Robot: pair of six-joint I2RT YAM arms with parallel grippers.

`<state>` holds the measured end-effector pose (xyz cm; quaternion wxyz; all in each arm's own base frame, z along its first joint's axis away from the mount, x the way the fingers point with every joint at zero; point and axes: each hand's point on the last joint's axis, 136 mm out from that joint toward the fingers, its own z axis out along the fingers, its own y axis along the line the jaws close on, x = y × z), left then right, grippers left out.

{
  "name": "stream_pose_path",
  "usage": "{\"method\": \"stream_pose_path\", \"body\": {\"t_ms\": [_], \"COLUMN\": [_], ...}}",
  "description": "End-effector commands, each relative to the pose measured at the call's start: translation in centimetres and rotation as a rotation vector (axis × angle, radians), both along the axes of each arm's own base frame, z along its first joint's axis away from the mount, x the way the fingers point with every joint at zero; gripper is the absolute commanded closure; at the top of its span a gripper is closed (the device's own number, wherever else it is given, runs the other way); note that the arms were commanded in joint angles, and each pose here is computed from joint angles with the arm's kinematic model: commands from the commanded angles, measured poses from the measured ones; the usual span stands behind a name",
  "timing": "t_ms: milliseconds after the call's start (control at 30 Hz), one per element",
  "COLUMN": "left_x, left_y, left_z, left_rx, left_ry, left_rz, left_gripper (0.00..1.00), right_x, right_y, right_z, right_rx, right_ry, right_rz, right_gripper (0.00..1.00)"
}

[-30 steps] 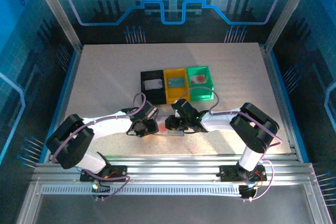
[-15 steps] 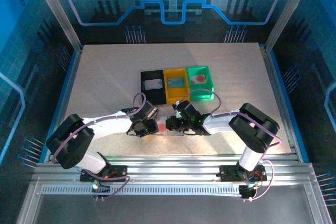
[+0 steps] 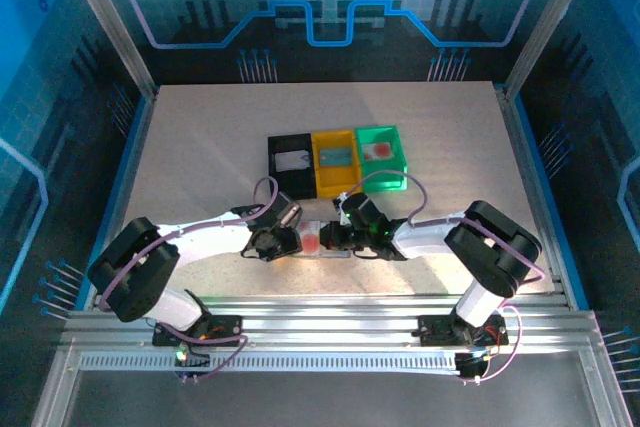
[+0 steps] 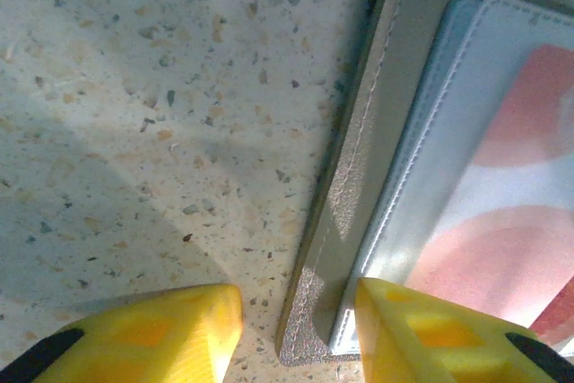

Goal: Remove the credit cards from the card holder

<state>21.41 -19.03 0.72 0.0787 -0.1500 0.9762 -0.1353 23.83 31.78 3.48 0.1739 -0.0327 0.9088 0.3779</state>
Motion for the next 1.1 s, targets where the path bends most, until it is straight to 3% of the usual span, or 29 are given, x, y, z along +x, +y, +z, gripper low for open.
{"method": "stream_pose_path", "body": {"t_ms": [0,667,933,1067], "left_x": [-0.9,0.5,1.8,2.3], "left_y": [-1.4,-0.6,1.1,1.1], "left_z": [-2.6,1.2,6.8,10.4], "left_rx": [-0.063,-0.12,-0.177,-0.25], "left_ry": [0.047,-0.044,-0.201,-0.323], "left_rz": [-0.03,-0.003,0.011,-0.037], "left_gripper": [0.59,0.58,0.53,0.43], "right_x": [0.0,-0.2,-0.5,-1.0], "right_y": [-0.8,-4.3,-5.1,-5.0], "right_z": [0.3,3.2,5.5,6.4], "right_rx": [0.003,-0.003,0.013,0.036], "right_ry": [-0.008,-0.064,-0.106,-0.112], "right_rz": [-0.002,-0.016,0.012,0.05], "right_gripper": [1.0,1.0,1.0,1.0]}}
